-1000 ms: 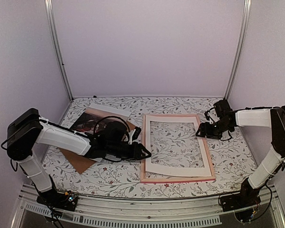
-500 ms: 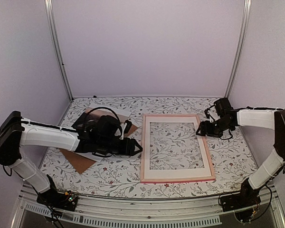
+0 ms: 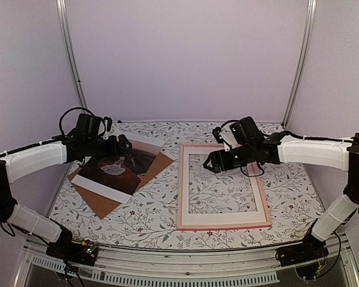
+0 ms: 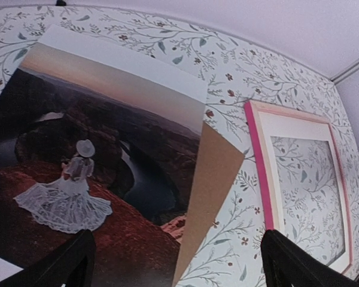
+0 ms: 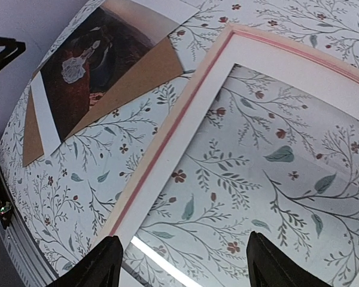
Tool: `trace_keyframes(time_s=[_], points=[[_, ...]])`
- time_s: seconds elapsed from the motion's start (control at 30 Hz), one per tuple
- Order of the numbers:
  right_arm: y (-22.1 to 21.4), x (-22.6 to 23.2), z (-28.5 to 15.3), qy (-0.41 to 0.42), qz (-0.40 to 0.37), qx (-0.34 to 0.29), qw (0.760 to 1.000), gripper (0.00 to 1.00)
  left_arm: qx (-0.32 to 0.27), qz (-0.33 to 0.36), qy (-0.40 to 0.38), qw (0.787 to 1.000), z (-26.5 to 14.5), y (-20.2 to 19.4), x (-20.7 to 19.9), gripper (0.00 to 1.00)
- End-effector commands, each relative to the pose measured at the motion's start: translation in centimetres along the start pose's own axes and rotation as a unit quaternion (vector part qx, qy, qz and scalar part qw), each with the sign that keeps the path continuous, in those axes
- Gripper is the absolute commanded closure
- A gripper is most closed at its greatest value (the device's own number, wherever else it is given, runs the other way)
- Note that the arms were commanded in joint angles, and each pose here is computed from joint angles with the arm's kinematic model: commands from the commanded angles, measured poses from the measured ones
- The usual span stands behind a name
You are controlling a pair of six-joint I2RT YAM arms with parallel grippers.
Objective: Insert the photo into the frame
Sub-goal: Move the backboard to the center of the board.
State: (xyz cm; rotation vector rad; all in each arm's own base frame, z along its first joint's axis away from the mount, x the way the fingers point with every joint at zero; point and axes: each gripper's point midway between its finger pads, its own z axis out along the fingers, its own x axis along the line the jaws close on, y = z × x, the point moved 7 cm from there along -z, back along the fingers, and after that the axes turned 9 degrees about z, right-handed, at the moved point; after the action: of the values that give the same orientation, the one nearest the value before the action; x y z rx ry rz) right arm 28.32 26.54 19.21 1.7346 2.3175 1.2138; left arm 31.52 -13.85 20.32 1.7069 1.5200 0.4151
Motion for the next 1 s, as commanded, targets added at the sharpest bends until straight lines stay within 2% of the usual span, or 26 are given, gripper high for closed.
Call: trace_keyframes(time_s=[0.0,0.27,0.4,0.53,0.63,0.97], points=[[-0.4,4.9,2.8,0.044,-0.02,0.001,0.999,0.25,0.019,-0.012,0.045,0.999,0.4,1.4,5.3,0.01],[-4.0,13.7,8.5,0.138,-0.063,0.064,0.986,0.25,0.031,-0.089,0.099,0.991,0.9,0.9,12.2,0.03],[-5.6,16.6,11.2,0.165,-0.077,0.09,0.979,0.25,0.03,-0.144,0.115,0.982,1.8,1.2,16.5,0.04],[-6.8,17.5,13.2,0.187,-0.074,0.112,0.973,0.26,0.012,-0.182,0.151,0.972,2.6,1.7,20.6,0.05],[-7.8,17.6,14.4,0.185,-0.073,0.131,0.971,0.26,0.011,-0.186,0.179,0.966,3.7,2.2,22.7,0.05],[-10.0,16.6,15.7,0.175,-0.064,0.161,0.969,0.26,0.064,-0.203,0.157,0.964,9.5,0.8,25.3,0.07]])
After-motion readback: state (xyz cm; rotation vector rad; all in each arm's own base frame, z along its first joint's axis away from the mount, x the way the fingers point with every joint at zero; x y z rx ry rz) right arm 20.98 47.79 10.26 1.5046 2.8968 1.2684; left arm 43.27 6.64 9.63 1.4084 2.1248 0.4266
